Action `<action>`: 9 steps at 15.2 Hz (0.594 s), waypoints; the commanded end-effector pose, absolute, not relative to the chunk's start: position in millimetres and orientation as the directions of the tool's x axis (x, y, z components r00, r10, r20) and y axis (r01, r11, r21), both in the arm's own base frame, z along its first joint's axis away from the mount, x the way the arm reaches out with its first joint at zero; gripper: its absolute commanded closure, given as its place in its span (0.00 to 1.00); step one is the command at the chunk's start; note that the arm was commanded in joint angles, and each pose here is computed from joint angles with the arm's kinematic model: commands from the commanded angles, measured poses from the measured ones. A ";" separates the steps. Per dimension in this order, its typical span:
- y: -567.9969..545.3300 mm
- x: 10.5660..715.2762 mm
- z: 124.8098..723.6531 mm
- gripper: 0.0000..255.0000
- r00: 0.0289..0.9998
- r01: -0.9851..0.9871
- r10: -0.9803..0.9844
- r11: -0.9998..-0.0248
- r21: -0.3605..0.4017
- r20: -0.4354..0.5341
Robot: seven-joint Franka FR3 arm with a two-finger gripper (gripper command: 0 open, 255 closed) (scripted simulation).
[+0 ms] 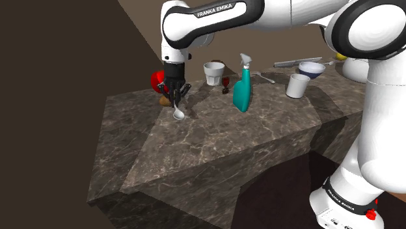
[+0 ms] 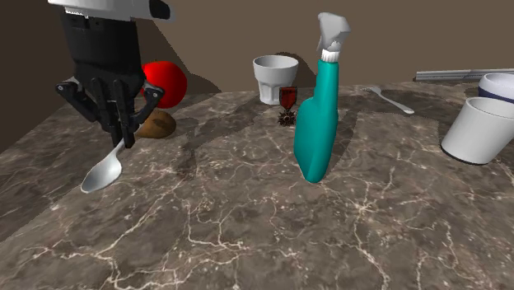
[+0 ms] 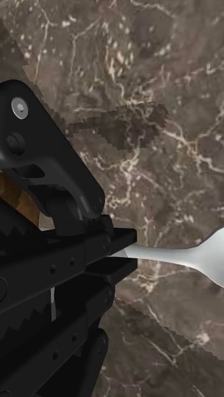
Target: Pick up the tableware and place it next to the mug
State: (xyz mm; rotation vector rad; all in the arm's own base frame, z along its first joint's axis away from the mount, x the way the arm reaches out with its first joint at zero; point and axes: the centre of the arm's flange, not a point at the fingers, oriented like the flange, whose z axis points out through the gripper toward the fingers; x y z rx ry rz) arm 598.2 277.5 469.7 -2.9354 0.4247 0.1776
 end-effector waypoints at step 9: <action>277.2 598.8 521.8 1.00 0.952 -0.291 -0.270 -0.945 -0.150 -0.142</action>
